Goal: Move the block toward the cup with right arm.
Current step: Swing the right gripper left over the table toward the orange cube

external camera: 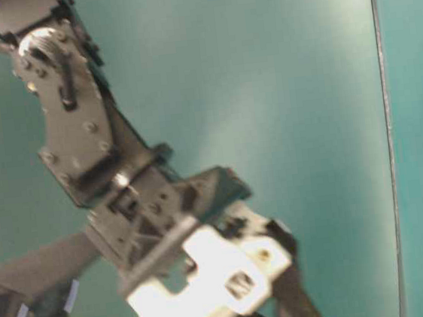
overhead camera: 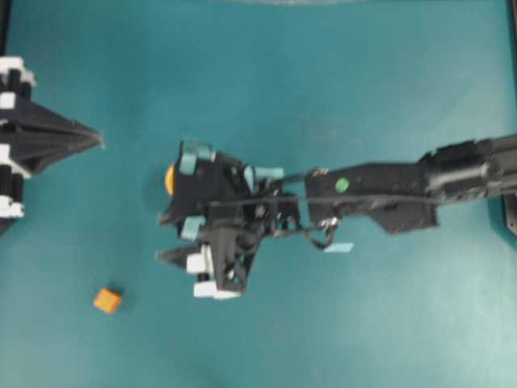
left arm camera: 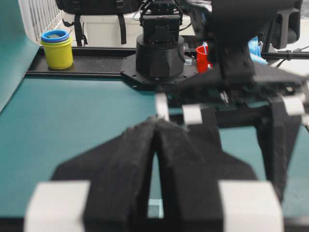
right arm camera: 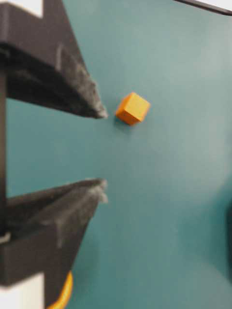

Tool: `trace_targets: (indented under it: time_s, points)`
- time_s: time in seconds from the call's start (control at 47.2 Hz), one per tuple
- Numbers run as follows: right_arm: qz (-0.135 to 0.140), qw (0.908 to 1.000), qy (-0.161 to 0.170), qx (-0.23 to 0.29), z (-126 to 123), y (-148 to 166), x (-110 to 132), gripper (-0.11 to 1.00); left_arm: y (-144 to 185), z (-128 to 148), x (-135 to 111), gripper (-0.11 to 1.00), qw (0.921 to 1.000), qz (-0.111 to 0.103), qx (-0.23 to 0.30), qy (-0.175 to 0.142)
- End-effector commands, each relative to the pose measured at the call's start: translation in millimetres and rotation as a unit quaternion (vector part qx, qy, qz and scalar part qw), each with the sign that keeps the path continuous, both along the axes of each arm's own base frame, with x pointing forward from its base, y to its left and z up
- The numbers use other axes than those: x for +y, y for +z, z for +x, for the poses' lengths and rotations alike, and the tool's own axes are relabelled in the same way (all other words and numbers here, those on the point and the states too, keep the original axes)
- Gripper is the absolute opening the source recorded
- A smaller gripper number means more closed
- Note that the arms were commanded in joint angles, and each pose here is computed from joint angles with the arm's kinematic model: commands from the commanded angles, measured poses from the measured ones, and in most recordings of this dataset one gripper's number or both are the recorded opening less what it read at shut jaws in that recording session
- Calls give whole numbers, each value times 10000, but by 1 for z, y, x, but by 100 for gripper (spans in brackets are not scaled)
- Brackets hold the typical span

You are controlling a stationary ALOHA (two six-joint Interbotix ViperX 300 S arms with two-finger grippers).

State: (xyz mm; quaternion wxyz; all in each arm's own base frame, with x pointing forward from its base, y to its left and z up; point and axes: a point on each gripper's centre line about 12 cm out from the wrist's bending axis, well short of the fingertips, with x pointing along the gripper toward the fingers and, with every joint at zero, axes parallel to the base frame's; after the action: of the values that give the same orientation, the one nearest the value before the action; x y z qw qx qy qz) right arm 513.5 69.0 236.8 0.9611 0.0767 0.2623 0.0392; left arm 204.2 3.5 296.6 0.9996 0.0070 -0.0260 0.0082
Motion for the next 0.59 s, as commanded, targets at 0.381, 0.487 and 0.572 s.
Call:
trace_targets:
  time_s: [0.381, 0.487, 0.572]
  points:
    - [542, 9981, -14, 301, 11, -30, 38, 64, 6, 2, 1, 1, 9999, -78, 68, 10]
    - [638, 9974, -35, 320, 20, -37, 44, 64, 7, 1, 1, 1, 10000, -47, 38, 11]
    - [664, 9974, -36, 294, 28, -38, 47, 64, 7, 1, 1, 1, 10000, 7, 39, 14]
